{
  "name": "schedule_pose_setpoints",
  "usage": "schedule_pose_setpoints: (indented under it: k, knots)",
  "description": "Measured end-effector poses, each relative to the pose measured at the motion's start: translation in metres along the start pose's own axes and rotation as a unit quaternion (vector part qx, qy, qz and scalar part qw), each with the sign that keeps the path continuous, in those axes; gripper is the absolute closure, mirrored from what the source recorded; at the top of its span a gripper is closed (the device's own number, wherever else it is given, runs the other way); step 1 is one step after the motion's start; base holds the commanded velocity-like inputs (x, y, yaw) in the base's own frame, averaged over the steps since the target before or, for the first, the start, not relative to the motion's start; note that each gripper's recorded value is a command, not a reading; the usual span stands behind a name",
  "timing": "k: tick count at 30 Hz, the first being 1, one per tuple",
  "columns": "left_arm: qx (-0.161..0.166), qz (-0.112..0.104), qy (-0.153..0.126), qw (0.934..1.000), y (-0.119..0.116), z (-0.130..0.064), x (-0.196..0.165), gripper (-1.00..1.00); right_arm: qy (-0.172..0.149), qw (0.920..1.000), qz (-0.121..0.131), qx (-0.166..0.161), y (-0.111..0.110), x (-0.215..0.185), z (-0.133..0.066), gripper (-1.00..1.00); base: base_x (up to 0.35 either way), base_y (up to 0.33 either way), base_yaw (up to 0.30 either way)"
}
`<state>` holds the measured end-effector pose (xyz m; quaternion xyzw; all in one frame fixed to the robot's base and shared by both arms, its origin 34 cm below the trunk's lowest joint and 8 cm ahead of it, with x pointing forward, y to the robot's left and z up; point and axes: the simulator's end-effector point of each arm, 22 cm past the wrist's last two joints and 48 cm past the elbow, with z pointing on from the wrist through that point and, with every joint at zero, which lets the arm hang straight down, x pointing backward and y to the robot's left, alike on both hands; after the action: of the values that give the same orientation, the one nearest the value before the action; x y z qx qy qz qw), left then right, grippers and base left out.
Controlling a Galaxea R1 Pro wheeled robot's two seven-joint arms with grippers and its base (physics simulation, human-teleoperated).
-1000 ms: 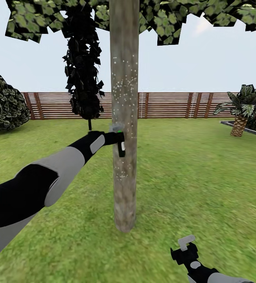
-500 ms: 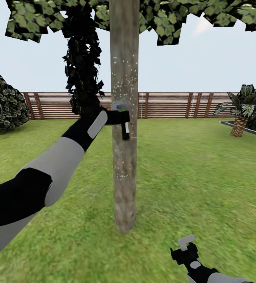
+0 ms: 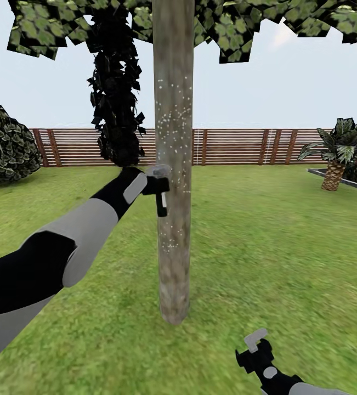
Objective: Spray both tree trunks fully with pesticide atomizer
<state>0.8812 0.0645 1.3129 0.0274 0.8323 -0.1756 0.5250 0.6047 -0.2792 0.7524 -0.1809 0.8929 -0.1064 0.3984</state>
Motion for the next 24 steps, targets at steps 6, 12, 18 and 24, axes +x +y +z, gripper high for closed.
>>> schedule_pose_setpoints:
  k: [6, 12, 18, 24]
  knots:
    - [-0.010, -0.021, 0.003, 0.9997, 0.025, 0.019, 0.034, 1.00, -0.001, 1.0000, -0.007, -0.003, 0.001, 0.000, 0.000, -1.00, 0.000, 0.000, 0.000]
    - [0.009, -0.024, -0.007, 0.9996, 0.021, 0.022, 0.035, 1.00, -0.001, 1.0000, -0.008, -0.003, 0.002, -0.001, 0.000, -1.00, 0.000, 0.000, 0.000]
    - [0.060, -0.027, -0.003, 0.9978, 0.000, 0.023, 0.043, 1.00, -0.001, 1.0000, -0.008, -0.003, 0.002, -0.001, 0.000, -1.00, 0.000, 0.000, 0.000]
    - [0.138, -0.028, 0.008, 0.9900, -0.031, 0.020, 0.059, 1.00, -0.002, 1.0000, -0.008, -0.004, 0.003, -0.002, 0.000, -1.00, 0.000, 0.000, 0.000]
